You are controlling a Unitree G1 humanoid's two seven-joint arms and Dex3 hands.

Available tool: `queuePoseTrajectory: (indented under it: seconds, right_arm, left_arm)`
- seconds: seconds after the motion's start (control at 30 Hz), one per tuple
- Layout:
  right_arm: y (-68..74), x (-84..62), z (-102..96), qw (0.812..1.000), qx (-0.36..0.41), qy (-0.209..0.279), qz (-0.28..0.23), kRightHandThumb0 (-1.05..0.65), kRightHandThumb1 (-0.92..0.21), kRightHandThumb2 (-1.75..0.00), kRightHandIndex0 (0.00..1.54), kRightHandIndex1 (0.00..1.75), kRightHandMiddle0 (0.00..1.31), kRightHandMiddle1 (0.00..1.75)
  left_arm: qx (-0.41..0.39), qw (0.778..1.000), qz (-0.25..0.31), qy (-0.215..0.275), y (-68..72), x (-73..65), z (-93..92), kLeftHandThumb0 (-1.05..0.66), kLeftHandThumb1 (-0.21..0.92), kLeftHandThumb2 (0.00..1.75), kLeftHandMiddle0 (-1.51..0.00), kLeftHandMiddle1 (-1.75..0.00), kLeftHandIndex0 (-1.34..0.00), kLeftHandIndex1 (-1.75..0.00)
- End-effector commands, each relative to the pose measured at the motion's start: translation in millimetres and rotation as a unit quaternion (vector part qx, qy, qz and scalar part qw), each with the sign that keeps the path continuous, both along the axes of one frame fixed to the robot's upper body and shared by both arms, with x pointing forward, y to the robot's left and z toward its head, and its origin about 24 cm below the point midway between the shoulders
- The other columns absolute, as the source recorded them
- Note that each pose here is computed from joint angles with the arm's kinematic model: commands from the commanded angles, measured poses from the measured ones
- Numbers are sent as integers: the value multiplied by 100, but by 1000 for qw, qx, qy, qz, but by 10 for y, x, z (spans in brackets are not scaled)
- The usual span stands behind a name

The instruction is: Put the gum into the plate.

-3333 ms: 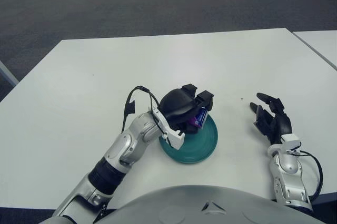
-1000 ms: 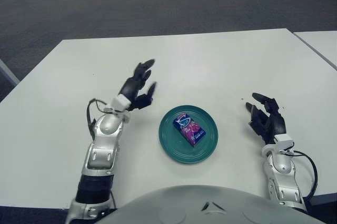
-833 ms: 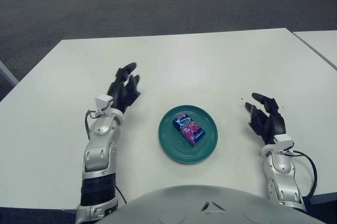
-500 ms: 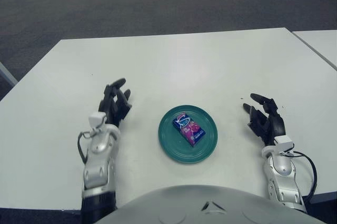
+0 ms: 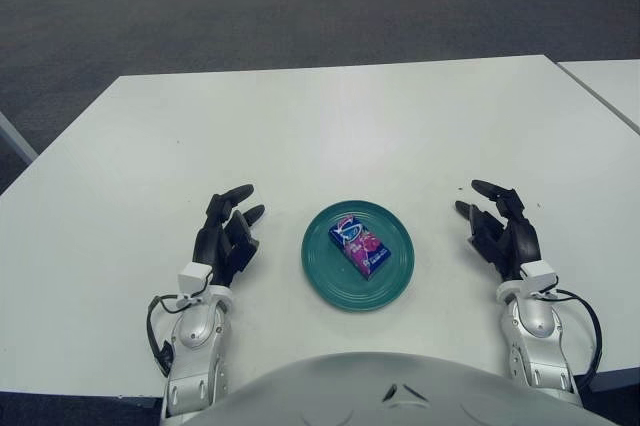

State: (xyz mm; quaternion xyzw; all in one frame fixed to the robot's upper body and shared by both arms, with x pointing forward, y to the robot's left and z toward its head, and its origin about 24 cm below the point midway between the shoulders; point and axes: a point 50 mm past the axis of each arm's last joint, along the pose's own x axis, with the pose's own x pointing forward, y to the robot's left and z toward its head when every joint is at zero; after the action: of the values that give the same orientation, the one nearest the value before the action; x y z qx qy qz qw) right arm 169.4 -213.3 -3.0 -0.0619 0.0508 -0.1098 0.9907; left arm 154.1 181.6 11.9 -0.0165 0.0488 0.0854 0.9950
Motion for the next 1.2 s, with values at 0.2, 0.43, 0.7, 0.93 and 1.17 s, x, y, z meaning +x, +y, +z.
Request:
queuePoseTrajectory:
  seconds: [0.2, 0.43, 0.7, 0.93, 1.17]
  right_arm:
    - [64, -161, -226, 998, 26, 62, -1, -51, -92, -60, 74, 26, 18, 94]
    - [71, -160, -233, 997, 27, 65, 0, -52, -92, -58, 71, 32, 18, 94]
    - [79, -169, -242, 997, 30, 66, 2, -51, -92, -57, 70, 34, 19, 94]
    - [87, -180, -242, 997, 30, 66, 1, -51, -92, -57, 69, 35, 19, 94]
    - [86, -198, -239, 997, 26, 68, 2, -50, -92, -57, 66, 35, 19, 95]
  left_arm:
    - [-30, 999, -13, 23, -136, -239, -179, -86, 92, 91, -54, -75, -31, -117]
    - [-79, 996, -28, 24, -163, -251, -215, -85, 92, 86, -54, -77, -31, -118]
    - [-109, 993, -51, 17, -157, -213, -296, -85, 92, 83, -53, -80, -27, -118]
    - [-102, 993, -52, 10, -142, -189, -331, -85, 92, 83, -52, -81, -28, -117]
    - [-92, 995, -49, 4, -143, -174, -344, -85, 92, 83, -52, -81, -29, -115]
